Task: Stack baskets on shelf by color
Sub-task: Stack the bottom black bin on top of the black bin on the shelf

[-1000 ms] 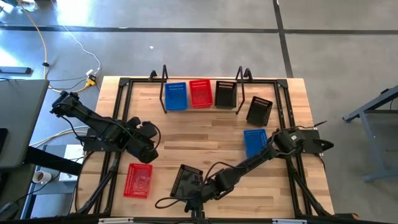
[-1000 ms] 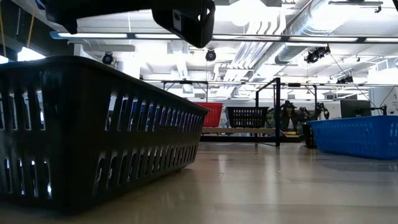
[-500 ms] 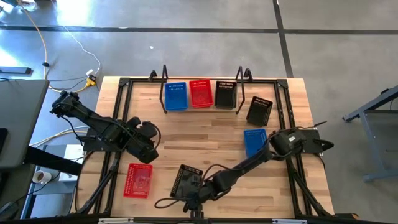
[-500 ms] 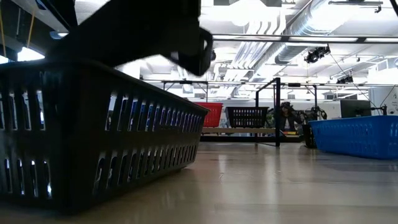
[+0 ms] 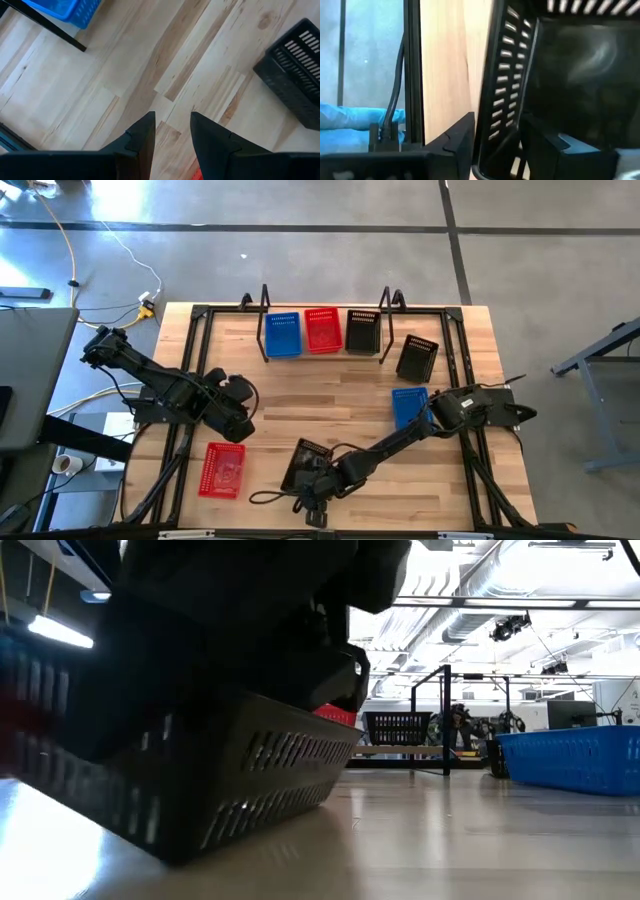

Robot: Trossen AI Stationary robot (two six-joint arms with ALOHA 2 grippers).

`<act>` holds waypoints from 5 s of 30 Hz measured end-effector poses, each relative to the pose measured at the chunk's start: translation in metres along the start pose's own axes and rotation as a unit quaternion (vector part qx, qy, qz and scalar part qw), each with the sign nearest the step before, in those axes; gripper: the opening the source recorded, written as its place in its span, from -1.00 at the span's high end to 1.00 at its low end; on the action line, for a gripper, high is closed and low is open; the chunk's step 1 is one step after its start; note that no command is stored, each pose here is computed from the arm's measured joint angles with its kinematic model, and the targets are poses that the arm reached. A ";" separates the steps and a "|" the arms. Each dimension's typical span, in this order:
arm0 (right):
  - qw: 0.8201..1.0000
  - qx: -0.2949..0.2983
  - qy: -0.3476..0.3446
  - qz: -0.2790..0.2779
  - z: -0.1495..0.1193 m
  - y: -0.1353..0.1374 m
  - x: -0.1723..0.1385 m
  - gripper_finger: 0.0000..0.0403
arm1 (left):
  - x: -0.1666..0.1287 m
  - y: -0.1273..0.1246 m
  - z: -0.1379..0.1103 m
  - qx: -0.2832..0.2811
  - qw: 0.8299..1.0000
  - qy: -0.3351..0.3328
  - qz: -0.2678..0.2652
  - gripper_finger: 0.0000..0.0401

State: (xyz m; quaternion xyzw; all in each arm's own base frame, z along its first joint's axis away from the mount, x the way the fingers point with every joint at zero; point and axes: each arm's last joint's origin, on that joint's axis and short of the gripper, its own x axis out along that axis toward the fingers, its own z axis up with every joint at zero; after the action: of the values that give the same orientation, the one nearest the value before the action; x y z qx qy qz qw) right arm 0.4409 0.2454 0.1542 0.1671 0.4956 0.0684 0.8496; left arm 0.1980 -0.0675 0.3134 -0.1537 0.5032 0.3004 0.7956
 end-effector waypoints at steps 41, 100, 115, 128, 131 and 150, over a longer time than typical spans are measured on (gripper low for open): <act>0.988 -0.076 -0.033 -0.127 0.011 0.002 -0.079 1.00 | 0.000 -0.001 0.001 0.011 1.000 -0.003 -0.004 0.43; 0.907 -0.177 -0.042 -0.380 -0.031 -0.225 -0.298 1.00 | 0.021 0.035 0.039 -0.066 0.996 -0.007 0.066 0.43; 0.923 -0.156 0.040 -0.350 -0.023 -0.270 -0.267 1.00 | 0.027 0.050 0.050 -0.095 0.992 -0.002 0.088 0.43; 0.931 -0.135 0.060 -0.335 -0.023 -0.290 -0.260 1.00 | 0.031 0.060 0.057 -0.102 0.990 0.001 0.099 0.43; 0.932 -0.135 0.060 -0.331 -0.023 -0.292 -0.261 1.00 | 0.031 0.060 0.057 -0.103 0.990 0.000 0.099 0.43; 0.943 -0.130 0.059 -0.300 -0.024 -0.299 -0.262 1.00 | 0.032 0.060 0.057 -0.103 0.990 0.001 0.097 0.43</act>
State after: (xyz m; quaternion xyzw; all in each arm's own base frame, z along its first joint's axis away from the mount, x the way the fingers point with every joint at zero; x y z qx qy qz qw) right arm 0.2743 -0.1027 0.2528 -0.1058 0.5585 -0.1161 0.8145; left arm 0.2105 0.0202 0.3142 -0.1859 0.4830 0.4261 0.7421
